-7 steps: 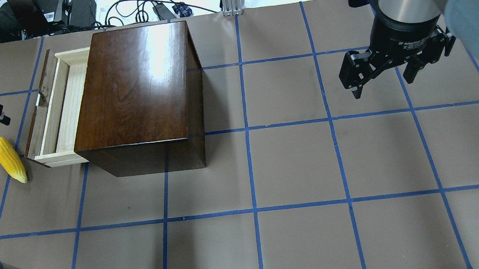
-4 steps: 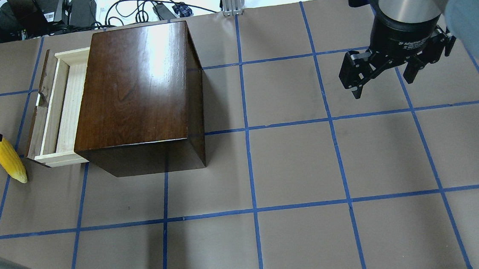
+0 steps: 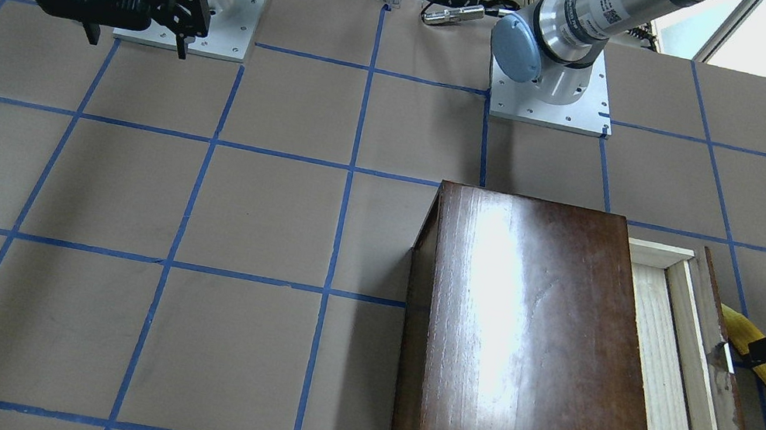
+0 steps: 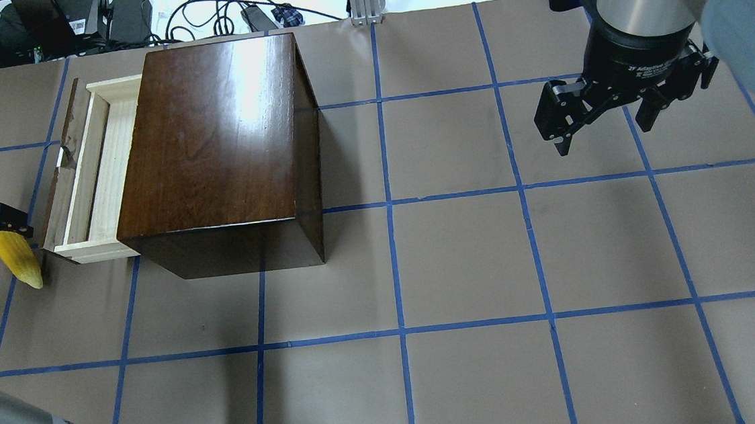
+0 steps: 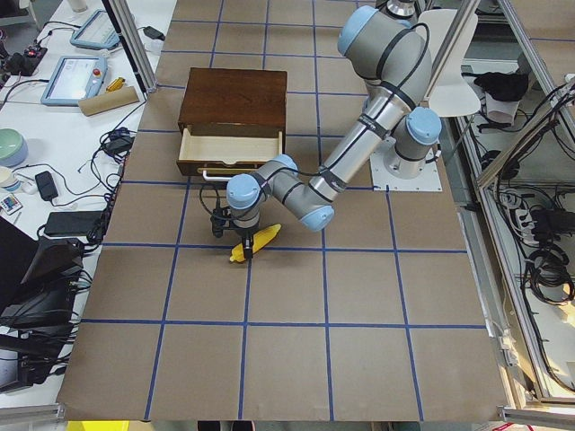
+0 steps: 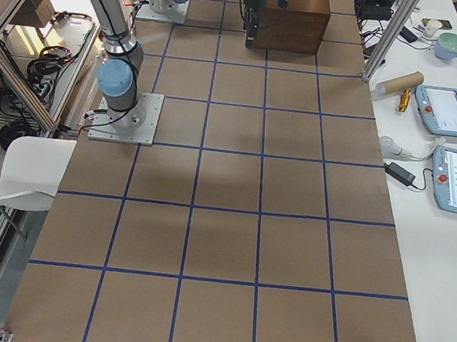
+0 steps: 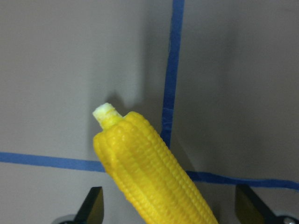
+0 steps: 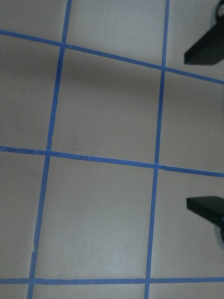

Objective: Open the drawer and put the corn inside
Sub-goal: 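Lower the left gripper and grasp the yellow corn cob, then lift the corn with the left gripper and carry it above the drawer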

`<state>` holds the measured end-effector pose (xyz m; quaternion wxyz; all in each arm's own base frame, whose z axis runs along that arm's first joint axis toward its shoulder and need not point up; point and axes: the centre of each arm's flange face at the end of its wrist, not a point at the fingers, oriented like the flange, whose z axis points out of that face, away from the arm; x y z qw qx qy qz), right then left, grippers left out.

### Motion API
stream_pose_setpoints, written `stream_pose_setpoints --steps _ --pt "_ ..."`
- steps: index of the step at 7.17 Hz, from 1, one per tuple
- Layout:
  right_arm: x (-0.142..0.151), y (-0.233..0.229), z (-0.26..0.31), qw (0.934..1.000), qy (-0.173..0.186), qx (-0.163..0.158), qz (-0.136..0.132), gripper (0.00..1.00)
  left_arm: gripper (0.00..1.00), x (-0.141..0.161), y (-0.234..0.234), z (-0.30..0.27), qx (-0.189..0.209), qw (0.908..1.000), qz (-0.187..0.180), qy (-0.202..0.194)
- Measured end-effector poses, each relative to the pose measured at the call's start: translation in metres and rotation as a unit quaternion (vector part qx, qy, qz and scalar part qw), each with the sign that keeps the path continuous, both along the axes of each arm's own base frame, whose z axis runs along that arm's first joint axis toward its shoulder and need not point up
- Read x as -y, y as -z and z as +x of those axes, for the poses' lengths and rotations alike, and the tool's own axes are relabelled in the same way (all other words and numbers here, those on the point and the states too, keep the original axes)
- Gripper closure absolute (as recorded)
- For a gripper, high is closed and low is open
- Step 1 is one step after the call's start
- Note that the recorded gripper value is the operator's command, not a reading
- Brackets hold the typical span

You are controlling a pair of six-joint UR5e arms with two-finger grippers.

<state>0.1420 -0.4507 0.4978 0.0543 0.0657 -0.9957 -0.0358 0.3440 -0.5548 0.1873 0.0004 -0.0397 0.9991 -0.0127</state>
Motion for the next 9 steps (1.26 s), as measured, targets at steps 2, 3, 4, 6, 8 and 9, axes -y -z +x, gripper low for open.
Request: stream_pose_setpoints --steps 2,3,4,6,8,9 --pt "0.0 0.0 0.0 1.0 0.0 0.0 0.0 0.0 0.0 0.001 0.024 0.002 -0.009 0.9998 0.013 0.011" --pt "0.0 0.0 0.0 1.0 0.0 0.0 0.0 0.0 0.0 0.001 0.028 0.002 -0.01 0.9998 0.015 0.012" --pt "0.0 0.0 0.0 1.0 0.0 0.0 0.0 0.0 0.05 0.001 0.029 0.002 -0.01 0.9998 0.015 0.013" --pt "0.0 0.0 0.0 1.0 0.0 0.0 0.0 0.0 0.8 0.002 0.026 0.003 -0.008 0.9998 0.012 0.013" --pt "0.0 0.0 0.0 1.0 0.0 0.0 0.0 0.0 1.0 0.002 0.018 0.003 -0.004 0.9999 0.007 0.013" --pt "0.0 0.0 0.0 1.0 0.0 0.0 0.0 0.0 1.0 0.003 0.016 0.003 -0.002 0.9999 0.006 0.014"
